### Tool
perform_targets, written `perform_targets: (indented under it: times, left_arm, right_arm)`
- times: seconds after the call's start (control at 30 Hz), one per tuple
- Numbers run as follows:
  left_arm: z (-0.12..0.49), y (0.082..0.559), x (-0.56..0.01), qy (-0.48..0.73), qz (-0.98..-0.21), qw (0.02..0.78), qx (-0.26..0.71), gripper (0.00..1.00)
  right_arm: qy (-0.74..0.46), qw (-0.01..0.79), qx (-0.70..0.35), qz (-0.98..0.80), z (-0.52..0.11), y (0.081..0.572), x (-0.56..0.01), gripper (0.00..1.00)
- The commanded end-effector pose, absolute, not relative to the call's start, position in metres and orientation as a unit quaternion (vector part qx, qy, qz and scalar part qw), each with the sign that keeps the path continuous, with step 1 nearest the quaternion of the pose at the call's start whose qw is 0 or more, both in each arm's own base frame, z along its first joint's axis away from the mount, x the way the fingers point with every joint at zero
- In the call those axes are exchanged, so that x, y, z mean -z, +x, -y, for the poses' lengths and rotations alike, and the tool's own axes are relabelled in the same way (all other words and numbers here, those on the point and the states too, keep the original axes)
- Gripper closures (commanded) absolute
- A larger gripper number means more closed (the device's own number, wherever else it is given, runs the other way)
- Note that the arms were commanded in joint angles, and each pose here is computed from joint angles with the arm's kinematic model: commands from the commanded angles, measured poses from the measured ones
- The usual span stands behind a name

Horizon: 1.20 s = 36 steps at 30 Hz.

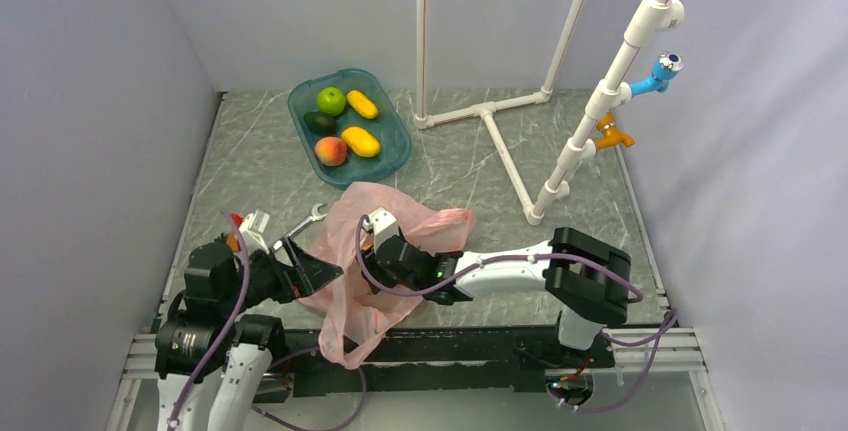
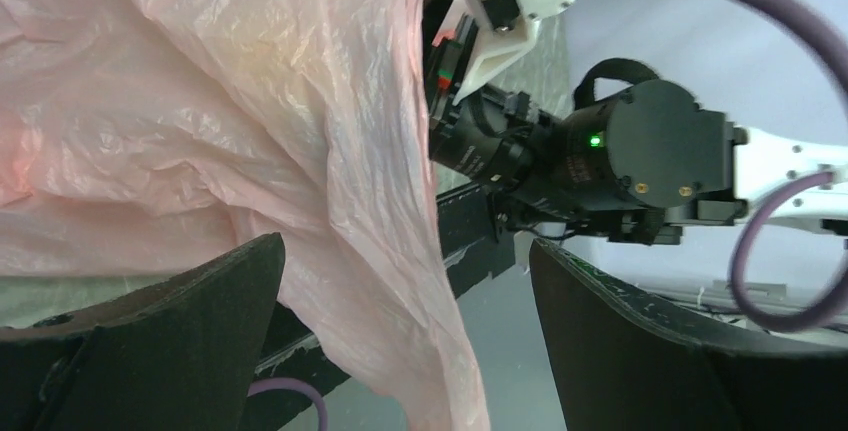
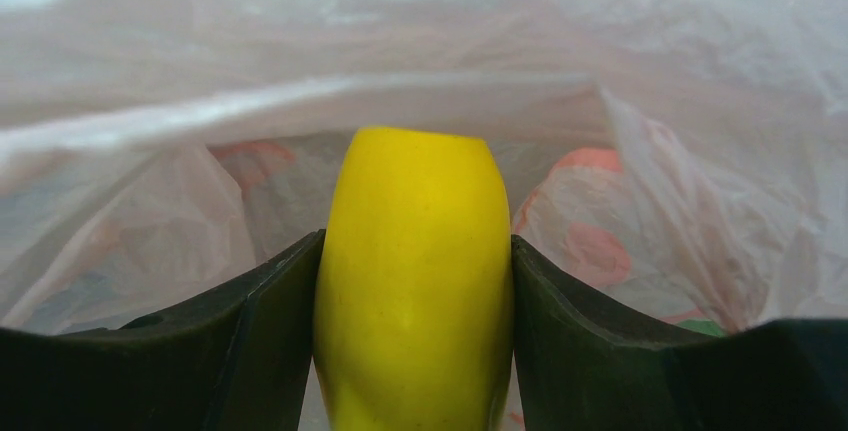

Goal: Take the fake fruits out of the plastic bag
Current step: Take out the fake fruit from the plastic bag.

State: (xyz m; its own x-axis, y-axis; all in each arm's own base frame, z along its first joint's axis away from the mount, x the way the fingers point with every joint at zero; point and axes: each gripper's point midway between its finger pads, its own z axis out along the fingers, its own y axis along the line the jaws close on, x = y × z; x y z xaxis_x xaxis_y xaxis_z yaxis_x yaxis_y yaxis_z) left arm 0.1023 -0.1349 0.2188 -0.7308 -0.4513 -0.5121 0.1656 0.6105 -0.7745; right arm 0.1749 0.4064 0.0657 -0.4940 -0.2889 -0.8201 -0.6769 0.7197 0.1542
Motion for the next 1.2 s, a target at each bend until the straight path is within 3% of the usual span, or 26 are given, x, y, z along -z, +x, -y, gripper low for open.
perform_targets:
  times: [0.0, 0.23, 0.3, 0.43, 0.5, 0.77, 0.87, 0.97, 1.17]
  left_arm:
    - [0.139, 0.102, -0.220, -0.032, -0.842, 0.334, 0.422, 0.01]
    - [0.133, 0.097, -0.188, -0.001, -0.878, 0.281, 0.387, 0.02]
    - [0.135, 0.094, -0.174, 0.003, -0.883, 0.265, 0.388, 0.10]
    - [0.127, 0.097, -0.154, -0.009, -0.895, 0.261, 0.362, 0.37]
    - [0.130, 0.099, -0.154, -0.009, -0.888, 0.271, 0.373, 0.46]
    - [0.119, 0.106, -0.147, 0.013, -0.894, 0.300, 0.332, 0.66]
    - [0.112, 0.111, -0.145, 0.026, -0.904, 0.299, 0.306, 0.72]
    - [0.117, 0.114, -0.145, 0.032, -0.901, 0.291, 0.319, 0.86]
    - [0.118, 0.115, -0.143, 0.031, -0.898, 0.295, 0.325, 0.85]
  right_arm:
    - [-0.251, 0.425, -0.272, -0.826, -0.432, 0.184, -0.095, 1.00]
    - [-0.218, 0.424, -0.279, -0.833, -0.441, 0.189, -0.107, 1.00]
    - [-0.216, 0.432, -0.271, -0.833, -0.437, 0.193, -0.113, 1.00]
    - [-0.223, 0.439, -0.263, -0.830, -0.418, 0.195, -0.126, 1.00]
    - [-0.245, 0.436, -0.286, -0.817, -0.411, 0.186, -0.136, 1.00]
    - [-0.315, 0.406, -0.362, -0.777, -0.379, 0.138, -0.164, 1.00]
    - [-0.285, 0.436, -0.371, -0.768, -0.364, 0.142, -0.191, 1.00]
    - [-0.245, 0.485, -0.366, -0.755, -0.350, 0.157, -0.227, 1.00]
    - [-0.200, 0.554, -0.326, -0.740, -0.346, 0.203, -0.280, 1.00]
